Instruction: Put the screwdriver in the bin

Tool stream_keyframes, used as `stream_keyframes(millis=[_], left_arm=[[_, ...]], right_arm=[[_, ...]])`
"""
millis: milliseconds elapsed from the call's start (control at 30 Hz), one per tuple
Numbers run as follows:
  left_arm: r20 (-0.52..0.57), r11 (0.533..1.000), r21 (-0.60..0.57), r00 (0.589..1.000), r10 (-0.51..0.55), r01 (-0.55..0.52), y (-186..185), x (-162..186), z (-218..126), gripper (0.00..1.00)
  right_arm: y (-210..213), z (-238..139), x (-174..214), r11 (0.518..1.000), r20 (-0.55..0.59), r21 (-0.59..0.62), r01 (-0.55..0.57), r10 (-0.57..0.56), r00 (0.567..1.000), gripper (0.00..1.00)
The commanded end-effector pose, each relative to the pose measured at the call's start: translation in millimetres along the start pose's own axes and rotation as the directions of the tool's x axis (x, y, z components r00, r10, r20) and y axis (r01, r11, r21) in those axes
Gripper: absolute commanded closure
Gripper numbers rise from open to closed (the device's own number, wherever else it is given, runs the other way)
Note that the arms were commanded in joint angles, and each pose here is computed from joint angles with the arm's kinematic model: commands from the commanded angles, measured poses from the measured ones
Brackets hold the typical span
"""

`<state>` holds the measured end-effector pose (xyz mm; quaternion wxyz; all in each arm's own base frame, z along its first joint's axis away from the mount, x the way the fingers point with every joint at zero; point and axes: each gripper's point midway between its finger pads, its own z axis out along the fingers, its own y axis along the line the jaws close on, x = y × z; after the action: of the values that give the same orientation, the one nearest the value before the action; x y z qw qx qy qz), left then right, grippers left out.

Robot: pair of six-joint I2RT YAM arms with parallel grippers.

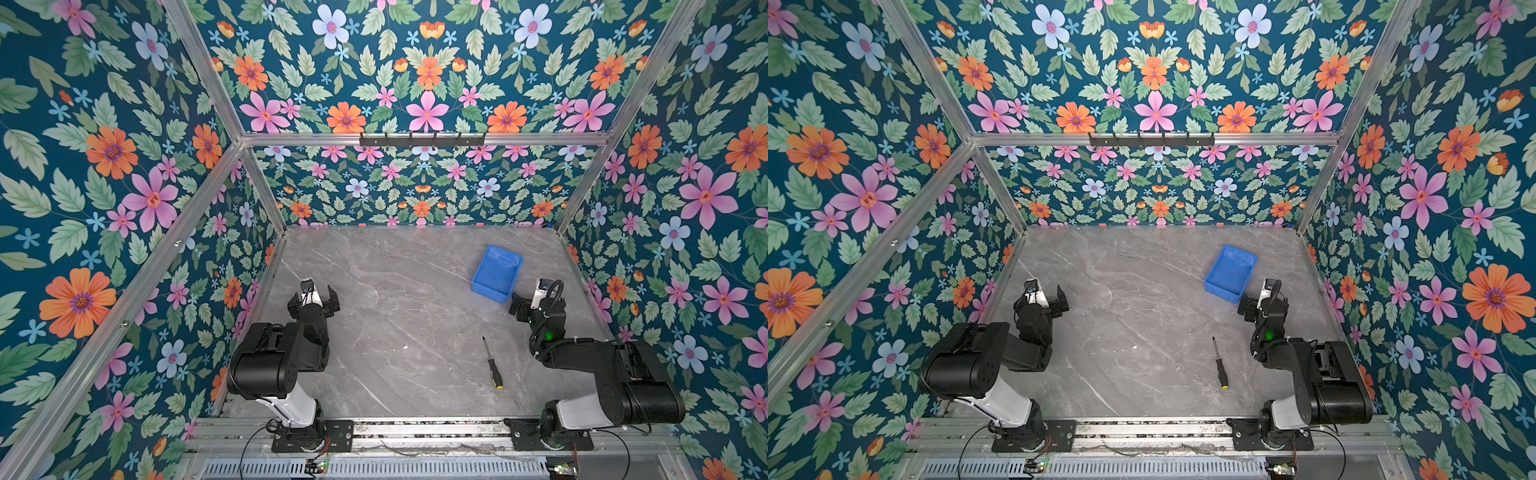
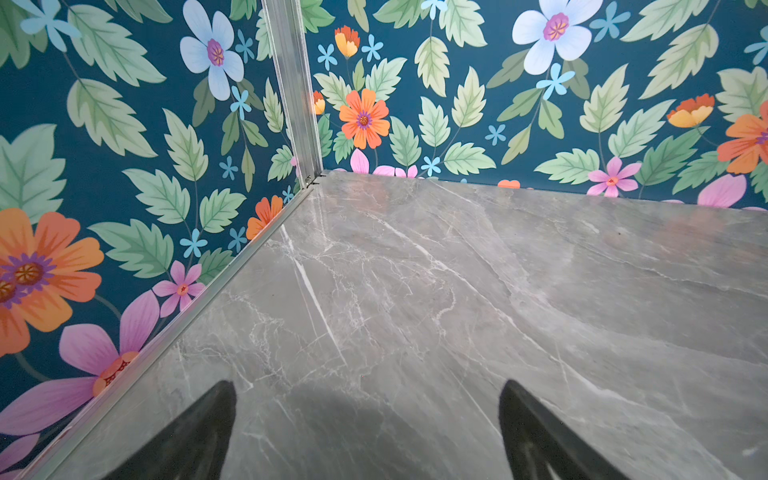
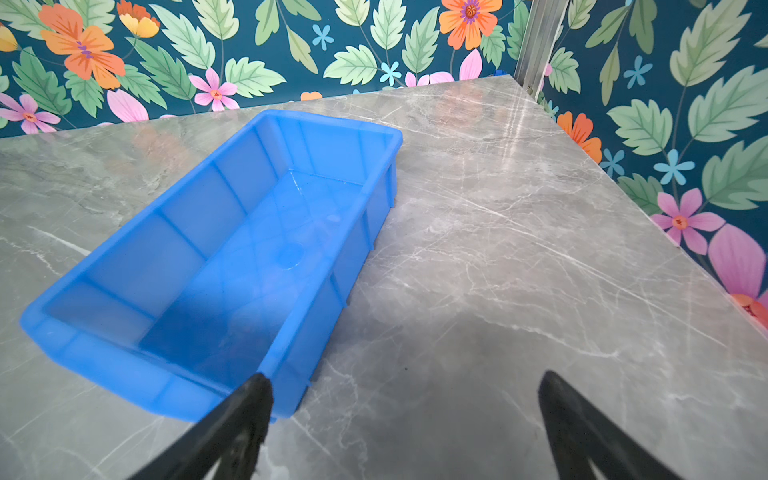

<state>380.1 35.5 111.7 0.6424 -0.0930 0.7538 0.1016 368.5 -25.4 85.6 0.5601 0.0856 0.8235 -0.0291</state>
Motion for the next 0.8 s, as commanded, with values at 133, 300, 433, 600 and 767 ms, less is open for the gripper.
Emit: stream_keyframes(millis=[133,300,433,600,767], left_arm=[[0.053,1.000,0.004,0.998,-0.015,0.015,2,-11,-7,0.00],[0.085,1.000,0.019,0.996,-0.019,0.017,3,-20,-19,0.00],[0.089,0.994,0.105,0.996,0.012,-0.022,-12,-29,-23,0.00],[0.095,0.972,0.223,0.994,0.050,-0.071,-34,-42,-33,0.00],[0.073,0.930,0.356,0.995,0.071,-0.093,-63,-46,-42,0.00]], right_arm=[[10,-5,-20,0.999,0.047,-0.051,0.013,-0.011,0.999,0.01],[13,-18,-34,0.998,0.033,-0.053,0.022,-0.020,0.999,0.01],[21,-29,-44,0.997,0.025,-0.065,0.033,-0.032,0.999,0.01],[49,-45,-59,0.992,0.043,-0.120,0.043,-0.038,0.998,0.01],[78,-62,-60,0.984,0.020,-0.164,0.073,-0.071,0.997,0.01]])
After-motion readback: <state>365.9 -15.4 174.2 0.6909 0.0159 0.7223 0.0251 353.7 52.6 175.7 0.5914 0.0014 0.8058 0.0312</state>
